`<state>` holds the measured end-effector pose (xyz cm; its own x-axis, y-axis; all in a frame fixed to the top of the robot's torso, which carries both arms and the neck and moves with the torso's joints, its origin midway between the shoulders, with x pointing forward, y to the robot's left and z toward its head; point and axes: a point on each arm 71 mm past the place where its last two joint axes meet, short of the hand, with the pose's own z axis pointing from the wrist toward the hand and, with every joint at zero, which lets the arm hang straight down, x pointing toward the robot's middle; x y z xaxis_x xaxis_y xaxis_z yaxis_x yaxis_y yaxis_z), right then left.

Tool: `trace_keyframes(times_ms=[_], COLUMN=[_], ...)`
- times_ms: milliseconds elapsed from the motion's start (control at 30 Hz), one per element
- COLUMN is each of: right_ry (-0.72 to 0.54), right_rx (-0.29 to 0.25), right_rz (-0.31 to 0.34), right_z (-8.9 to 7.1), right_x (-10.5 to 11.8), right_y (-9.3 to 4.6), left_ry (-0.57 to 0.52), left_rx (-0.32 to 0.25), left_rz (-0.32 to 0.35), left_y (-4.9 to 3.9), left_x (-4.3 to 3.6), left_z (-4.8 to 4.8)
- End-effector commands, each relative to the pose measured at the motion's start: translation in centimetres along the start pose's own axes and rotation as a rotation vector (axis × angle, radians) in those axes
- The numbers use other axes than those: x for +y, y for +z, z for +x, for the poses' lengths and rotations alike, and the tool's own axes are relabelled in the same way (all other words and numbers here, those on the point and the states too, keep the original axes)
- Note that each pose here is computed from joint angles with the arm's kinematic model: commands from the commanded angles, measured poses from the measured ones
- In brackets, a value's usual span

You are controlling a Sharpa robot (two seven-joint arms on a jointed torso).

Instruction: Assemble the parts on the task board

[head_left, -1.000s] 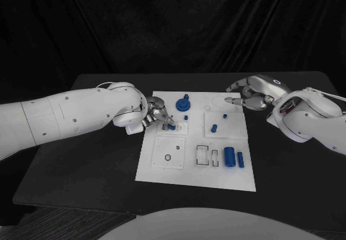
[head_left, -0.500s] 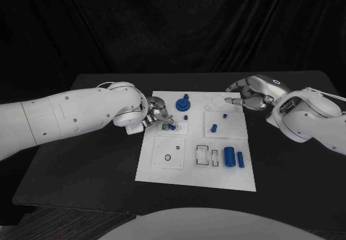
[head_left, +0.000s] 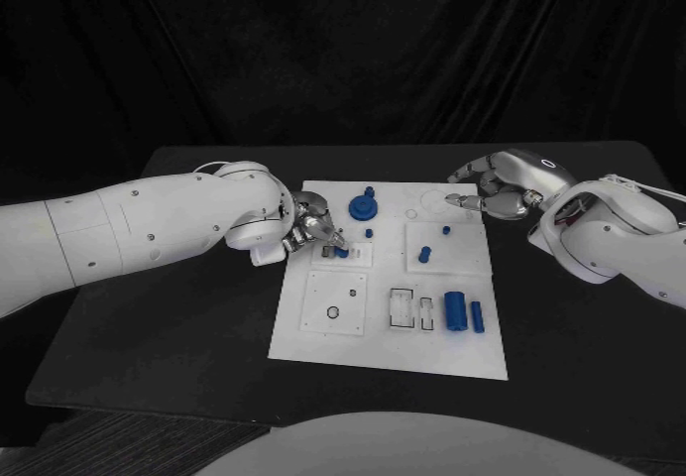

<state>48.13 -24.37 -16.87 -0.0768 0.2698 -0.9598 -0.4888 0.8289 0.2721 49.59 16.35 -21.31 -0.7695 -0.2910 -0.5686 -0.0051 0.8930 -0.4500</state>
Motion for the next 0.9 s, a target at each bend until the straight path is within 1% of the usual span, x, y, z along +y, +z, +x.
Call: trace_keyframes(times_ms=[33,100,167,333,500,700,900], right_ry=[0.001,0.0,0.0,0.001,0.0,0.0,0.0], right_rx=[0.001,0.0,0.0,-0.001,0.0,-0.001,-0.001], right_rz=[0.002,0.003,0.004,0.005,0.008,0.009,0.012], right_z=[0.1,0.1,0.1,0.1,0.1,0.1,0.1], right_x=[0.0,-0.1,-0.1,-0.1,-0.1,-0.1,-0.2], right_y=[-0.1,-0.1,-0.1,-0.1,-0.1,-0.1,-0.1], left_ry=[0.006,0.021,0.042,0.059,0.066,0.068,0.062], left_rx=[0.025,0.002,-0.033,-0.078,-0.095,-0.105,-0.12], left_rz=[0.016,0.024,0.037,0.058,0.067,0.073,0.067], left_y=[0.13,0.02,-0.13,-0.51,-0.79,-0.91,-1.0], left_x=[-0.03,0.0,-0.01,-0.03,-0.24,-0.52,-0.58], left_z=[0.65,0.52,0.35,0.16,0.17,0.25,0.25])
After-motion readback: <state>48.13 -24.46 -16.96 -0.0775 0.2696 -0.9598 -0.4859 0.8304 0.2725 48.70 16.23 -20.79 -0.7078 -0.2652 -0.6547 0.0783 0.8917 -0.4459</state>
